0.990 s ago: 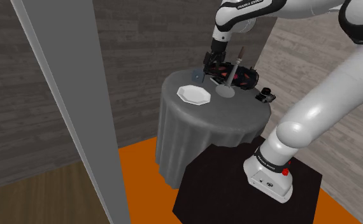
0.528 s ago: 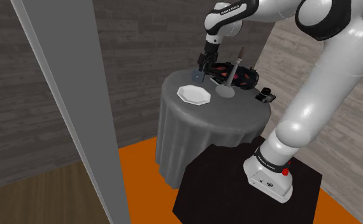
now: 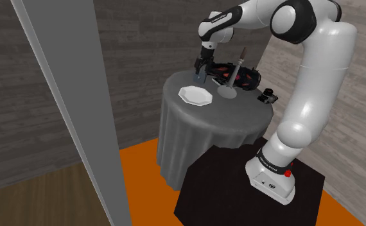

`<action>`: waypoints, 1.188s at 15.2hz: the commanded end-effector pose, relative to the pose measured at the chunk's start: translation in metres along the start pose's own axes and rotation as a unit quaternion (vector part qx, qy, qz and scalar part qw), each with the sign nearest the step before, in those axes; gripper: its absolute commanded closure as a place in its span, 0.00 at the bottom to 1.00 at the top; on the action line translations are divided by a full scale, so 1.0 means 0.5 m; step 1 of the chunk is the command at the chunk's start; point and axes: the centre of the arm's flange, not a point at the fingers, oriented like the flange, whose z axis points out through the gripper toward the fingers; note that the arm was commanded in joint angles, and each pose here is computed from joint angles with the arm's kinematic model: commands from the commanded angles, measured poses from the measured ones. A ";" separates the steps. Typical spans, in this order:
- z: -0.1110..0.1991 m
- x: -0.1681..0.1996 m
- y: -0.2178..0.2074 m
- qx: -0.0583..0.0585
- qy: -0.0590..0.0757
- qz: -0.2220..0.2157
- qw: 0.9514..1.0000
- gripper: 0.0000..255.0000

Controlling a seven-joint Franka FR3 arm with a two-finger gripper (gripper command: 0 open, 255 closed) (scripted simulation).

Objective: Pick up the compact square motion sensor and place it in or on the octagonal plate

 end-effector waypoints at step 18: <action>0.048 0.003 0.003 0.000 0.000 0.000 1.000 1.00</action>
